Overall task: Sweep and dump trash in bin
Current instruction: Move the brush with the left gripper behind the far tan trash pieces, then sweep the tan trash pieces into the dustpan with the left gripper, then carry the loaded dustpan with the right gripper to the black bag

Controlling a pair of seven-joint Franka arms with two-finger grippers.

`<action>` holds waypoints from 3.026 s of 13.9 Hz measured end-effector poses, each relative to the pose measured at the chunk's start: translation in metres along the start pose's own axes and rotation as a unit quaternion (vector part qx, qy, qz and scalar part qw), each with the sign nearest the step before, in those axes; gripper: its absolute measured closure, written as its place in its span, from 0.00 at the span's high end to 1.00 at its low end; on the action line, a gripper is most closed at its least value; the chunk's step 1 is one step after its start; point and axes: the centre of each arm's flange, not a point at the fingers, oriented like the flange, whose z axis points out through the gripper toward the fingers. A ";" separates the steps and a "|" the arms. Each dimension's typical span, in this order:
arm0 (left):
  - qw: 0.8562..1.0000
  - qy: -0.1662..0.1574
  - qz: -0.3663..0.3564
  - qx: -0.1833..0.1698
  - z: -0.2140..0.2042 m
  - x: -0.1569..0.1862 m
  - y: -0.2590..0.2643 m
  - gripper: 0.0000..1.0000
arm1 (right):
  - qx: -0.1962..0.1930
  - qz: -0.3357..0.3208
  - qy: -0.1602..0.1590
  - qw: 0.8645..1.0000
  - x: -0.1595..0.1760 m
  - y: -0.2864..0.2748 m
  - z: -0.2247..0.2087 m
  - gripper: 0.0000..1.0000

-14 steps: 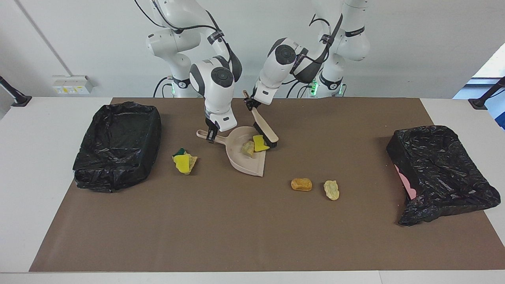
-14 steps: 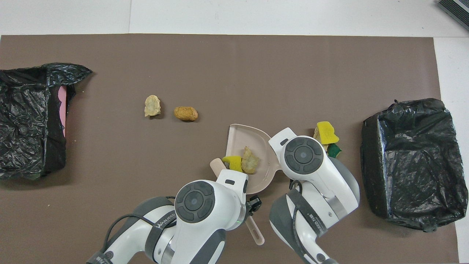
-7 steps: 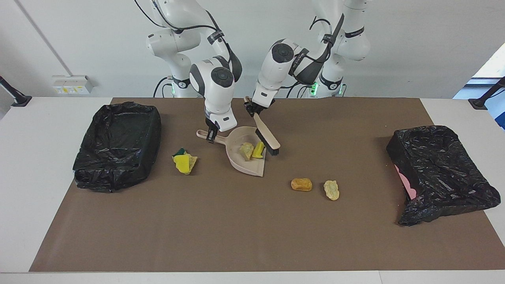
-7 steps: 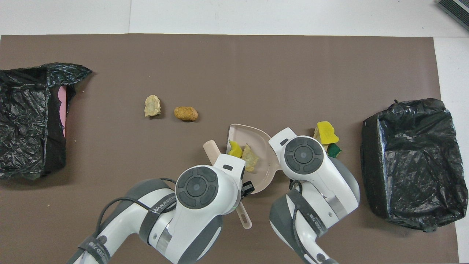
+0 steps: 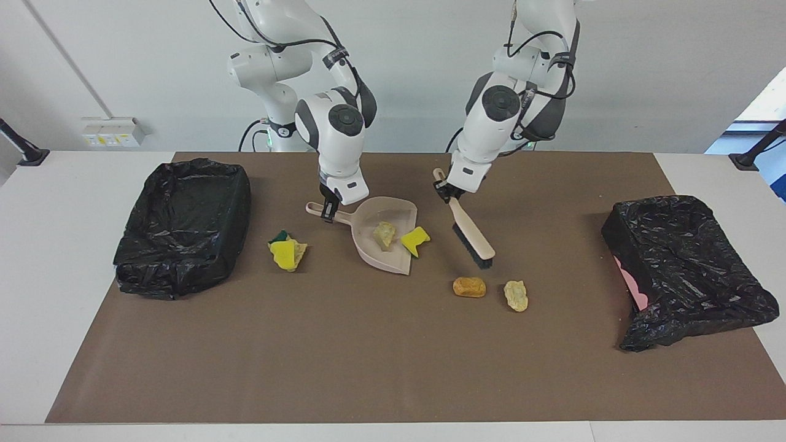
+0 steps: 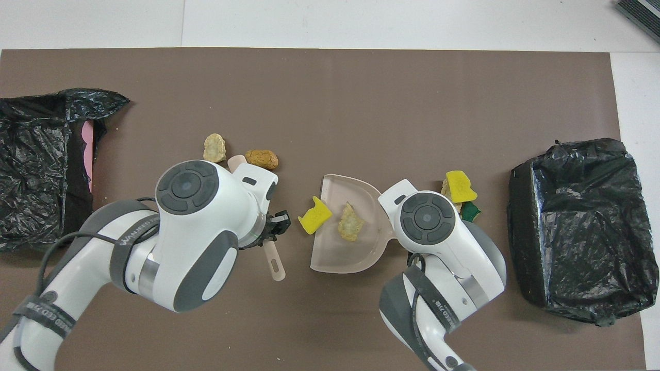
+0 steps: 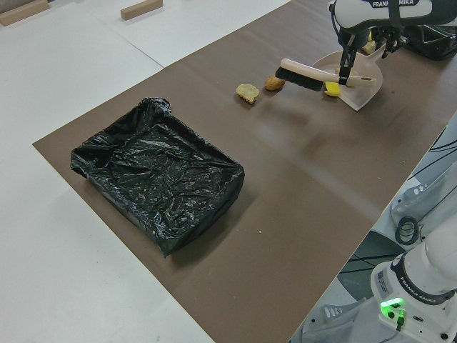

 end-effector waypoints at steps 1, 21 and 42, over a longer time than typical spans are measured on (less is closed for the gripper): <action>1.000 0.002 0.005 0.003 -0.003 0.016 -0.013 0.26 | 0.000 0.000 0.000 1.000 0.000 0.000 0.000 0.32; 0.973 0.016 0.223 0.064 0.040 0.161 -0.102 0.26 | 0.001 0.000 0.000 1.000 0.000 0.000 0.001 0.32; 0.919 -0.060 0.389 0.018 0.035 -0.077 0.080 0.26 | 0.002 0.001 -0.001 1.000 -0.001 0.000 0.002 0.32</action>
